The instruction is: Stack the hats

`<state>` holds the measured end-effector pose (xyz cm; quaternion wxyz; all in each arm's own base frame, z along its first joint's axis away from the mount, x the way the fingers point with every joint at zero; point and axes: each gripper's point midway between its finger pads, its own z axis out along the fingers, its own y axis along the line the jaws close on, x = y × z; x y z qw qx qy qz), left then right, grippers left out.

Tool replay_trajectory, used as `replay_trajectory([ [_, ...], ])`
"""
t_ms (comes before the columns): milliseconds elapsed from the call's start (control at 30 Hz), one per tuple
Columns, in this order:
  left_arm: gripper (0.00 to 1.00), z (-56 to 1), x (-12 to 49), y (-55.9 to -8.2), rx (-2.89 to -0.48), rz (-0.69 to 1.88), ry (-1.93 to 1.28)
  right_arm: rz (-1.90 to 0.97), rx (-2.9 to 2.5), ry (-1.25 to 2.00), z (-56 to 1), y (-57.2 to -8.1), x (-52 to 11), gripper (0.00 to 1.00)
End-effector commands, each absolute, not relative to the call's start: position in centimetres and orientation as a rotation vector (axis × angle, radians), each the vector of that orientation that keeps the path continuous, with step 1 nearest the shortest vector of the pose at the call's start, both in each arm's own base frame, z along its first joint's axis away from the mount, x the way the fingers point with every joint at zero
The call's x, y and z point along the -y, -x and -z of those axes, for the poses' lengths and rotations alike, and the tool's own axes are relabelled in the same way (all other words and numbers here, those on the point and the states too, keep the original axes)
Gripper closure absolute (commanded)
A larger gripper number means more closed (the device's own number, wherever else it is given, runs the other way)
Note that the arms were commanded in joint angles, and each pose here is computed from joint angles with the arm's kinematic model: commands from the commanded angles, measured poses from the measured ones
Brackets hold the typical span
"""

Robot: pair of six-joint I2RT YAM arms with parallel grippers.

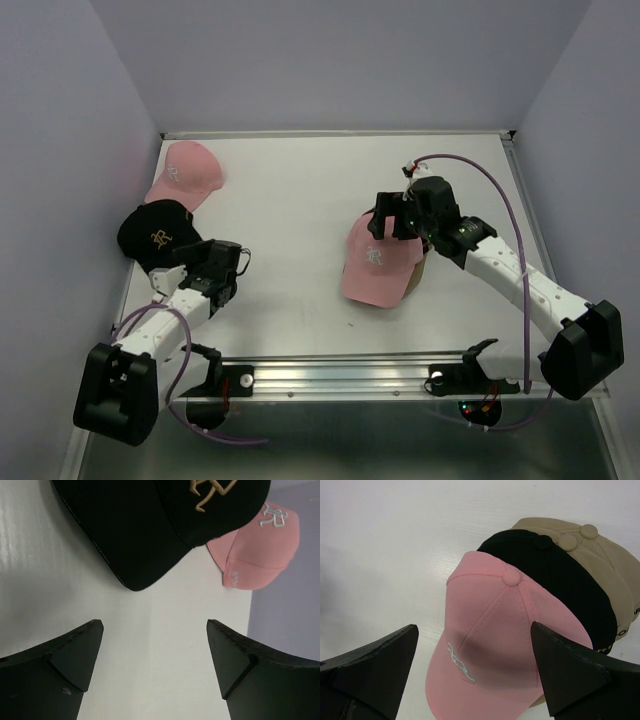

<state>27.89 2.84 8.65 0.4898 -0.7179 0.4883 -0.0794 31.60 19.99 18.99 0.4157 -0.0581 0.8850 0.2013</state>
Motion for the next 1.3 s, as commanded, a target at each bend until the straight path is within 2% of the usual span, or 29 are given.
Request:
replay_trajectory([
  [0,0.02,-7.2,-4.7,-28.0,-1.183,0.082,1.711,-0.528,-2.183,0.161,-20.3,-31.8,-20.3,0.0],
  [167,0.02,-5.4,-6.2,-28.0,-1.184,0.018,1.725,-0.488,-2.183,0.146,-20.1,-32.2,-19.8,0.0],
  [667,0.04,-5.4,-8.5,-32.6,-1.129,0.068,1.768,-0.467,-2.192,0.146,-19.7,-32.7,-19.8,0.0],
  [767,0.17,-5.6,-8.5,-33.0,-1.114,0.077,1.775,-0.458,-2.18,0.142,-20.1,-32.7,-19.6,0.0],
  [800,0.27,-5.5,-8.6,-32.9,-1.112,0.075,1.778,-0.46,-2.17,0.142,-20.4,-32.7,-19.5,0.0],
  [933,0.5,-5.3,-8.7,-32.2,-1.08,0.093,1.794,-0.449,-2.159,0.137,-20.7,-32.7,-19.2,0.0],
  [1067,0.65,-5.6,-8.8,-31.9,-1.044,0.129,1.777,-0.448,-2.147,0.137,-21.1,-32.6,-19.1,0.0],
  [1100,0.77,-5.8,-8.9,-31.9,-1.035,0.135,1.775,-0.448,-2.151,0.136,-21.0,-32.6,-19.1,0.0],
  [1133,0.95,-6.0,-8.8,-32.0,-1.037,0.137,1.768,-0.449,-2.149,0.136,-21.1,-32.6,-19.1,0.0],
  [1167,1.0,-5.9,-8.9,-31.9,-1.052,0.114,1.765,-0.45,-2.146,0.135,-21.2,-32.6,-19.1,0.0],
  [1267,1.0,-7.3,-8.9,-32.5,-1.125,0.066,1.696,-0.449,-2.141,0.133,-21.4,-32.6,-19.1,0.0],
])
